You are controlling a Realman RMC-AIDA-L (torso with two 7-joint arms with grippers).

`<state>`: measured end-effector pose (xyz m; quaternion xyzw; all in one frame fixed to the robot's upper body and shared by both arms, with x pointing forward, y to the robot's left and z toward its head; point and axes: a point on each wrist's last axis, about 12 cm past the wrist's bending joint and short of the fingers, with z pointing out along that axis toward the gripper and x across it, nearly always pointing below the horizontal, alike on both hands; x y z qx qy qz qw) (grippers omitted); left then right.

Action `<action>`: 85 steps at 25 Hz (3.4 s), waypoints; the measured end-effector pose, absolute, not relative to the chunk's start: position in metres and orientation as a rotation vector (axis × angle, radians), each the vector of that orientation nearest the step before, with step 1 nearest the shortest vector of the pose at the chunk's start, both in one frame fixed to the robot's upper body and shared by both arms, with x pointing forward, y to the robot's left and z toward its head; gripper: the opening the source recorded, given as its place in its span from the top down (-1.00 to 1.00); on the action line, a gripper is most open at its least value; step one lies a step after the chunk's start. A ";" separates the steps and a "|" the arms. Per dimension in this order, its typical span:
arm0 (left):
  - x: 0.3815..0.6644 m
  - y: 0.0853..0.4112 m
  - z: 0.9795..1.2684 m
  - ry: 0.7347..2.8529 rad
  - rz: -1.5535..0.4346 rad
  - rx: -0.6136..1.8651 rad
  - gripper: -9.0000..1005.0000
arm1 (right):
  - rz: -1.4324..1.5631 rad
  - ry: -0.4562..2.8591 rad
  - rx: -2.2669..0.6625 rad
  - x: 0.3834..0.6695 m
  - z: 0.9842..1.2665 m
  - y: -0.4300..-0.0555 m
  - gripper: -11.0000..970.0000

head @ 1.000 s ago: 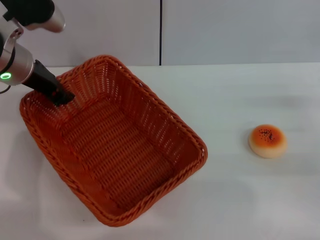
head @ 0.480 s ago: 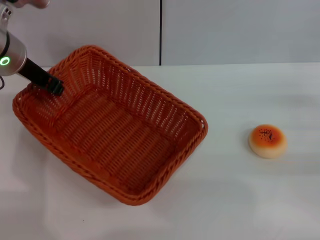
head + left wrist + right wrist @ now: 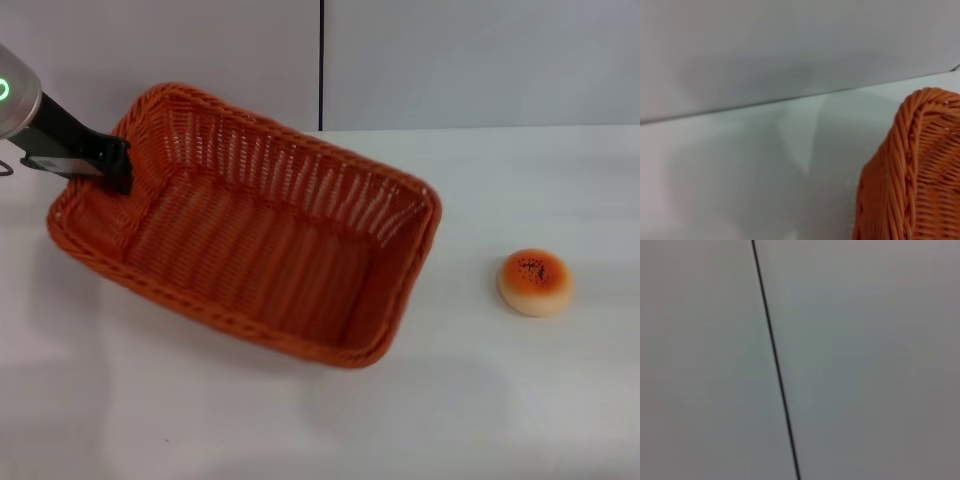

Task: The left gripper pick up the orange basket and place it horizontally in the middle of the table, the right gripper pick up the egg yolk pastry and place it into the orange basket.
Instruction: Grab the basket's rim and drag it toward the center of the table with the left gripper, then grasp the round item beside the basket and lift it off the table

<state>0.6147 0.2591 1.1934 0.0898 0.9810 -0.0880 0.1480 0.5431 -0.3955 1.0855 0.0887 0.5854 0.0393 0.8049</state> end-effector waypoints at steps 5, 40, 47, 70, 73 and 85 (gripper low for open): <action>0.611 0.271 1.197 2.848 -0.433 0.099 0.60 | 0.074 1.266 0.175 0.556 1.094 -0.406 -0.39; 0.597 0.278 1.172 2.802 -0.584 0.124 0.63 | 0.082 1.285 0.174 0.556 1.090 -0.402 -0.39; 0.595 0.286 1.173 2.807 -0.556 0.128 0.15 | 0.085 1.279 0.171 0.555 1.090 -0.398 -0.39; 0.538 0.374 1.165 1.854 -0.655 0.244 -0.61 | 0.573 2.139 -0.331 0.555 1.133 -0.368 -0.39; 0.520 0.384 1.145 1.733 -0.652 0.220 -0.61 | 0.624 2.306 -0.381 0.558 1.145 -0.357 -0.39; 0.501 0.387 1.108 1.663 -0.581 0.233 -0.61 | 0.798 2.647 -0.375 0.561 1.166 -0.331 -0.38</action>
